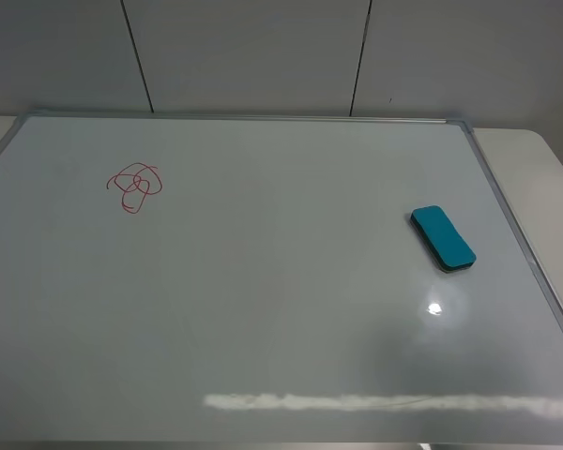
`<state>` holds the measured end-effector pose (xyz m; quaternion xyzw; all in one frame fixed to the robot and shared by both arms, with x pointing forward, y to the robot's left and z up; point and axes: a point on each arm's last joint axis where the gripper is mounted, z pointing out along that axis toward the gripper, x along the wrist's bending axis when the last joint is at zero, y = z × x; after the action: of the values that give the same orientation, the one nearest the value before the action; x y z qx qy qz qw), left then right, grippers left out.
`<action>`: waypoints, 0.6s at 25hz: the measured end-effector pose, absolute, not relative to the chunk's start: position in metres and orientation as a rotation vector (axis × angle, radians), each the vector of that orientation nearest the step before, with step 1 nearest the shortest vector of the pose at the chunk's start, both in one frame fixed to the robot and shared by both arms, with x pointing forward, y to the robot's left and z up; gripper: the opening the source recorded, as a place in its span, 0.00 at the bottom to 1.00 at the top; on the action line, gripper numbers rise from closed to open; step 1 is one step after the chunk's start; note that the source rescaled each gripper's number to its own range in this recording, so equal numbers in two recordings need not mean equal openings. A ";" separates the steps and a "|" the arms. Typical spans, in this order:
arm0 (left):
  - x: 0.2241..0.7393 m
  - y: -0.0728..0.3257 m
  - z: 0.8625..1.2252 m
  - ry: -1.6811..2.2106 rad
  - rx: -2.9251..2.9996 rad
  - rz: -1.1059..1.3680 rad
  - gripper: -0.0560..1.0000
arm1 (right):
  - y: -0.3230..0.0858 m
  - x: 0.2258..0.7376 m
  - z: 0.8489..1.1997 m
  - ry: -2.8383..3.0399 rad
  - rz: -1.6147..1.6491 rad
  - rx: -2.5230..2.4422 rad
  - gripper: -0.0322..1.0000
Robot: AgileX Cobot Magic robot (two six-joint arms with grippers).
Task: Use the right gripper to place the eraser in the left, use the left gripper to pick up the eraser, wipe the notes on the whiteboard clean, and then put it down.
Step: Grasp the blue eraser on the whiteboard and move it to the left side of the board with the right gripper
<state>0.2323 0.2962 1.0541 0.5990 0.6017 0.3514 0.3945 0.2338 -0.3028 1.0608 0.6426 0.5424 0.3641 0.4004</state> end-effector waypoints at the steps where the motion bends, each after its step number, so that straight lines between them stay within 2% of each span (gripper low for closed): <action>1: 0.232 0.296 1.054 1.526 1.519 0.891 1.00 | -0.303 0.236 1.067 1.364 0.951 1.600 0.97; 5: 0.232 0.296 1.054 1.526 1.519 0.891 1.00 | -0.299 0.261 1.099 1.329 1.117 1.526 0.94; 8: 0.232 0.296 1.054 1.526 1.519 0.891 1.00 | -0.298 0.291 1.111 1.368 1.110 1.569 0.94; 15: 0.232 0.296 1.054 1.526 1.519 0.891 1.00 | -0.293 0.371 1.113 1.538 1.013 1.774 0.94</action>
<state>0.2323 0.2962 1.0541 0.5990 0.6017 0.3514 0.3945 0.3715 -0.2933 1.1125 0.6644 0.5759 0.3792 0.2882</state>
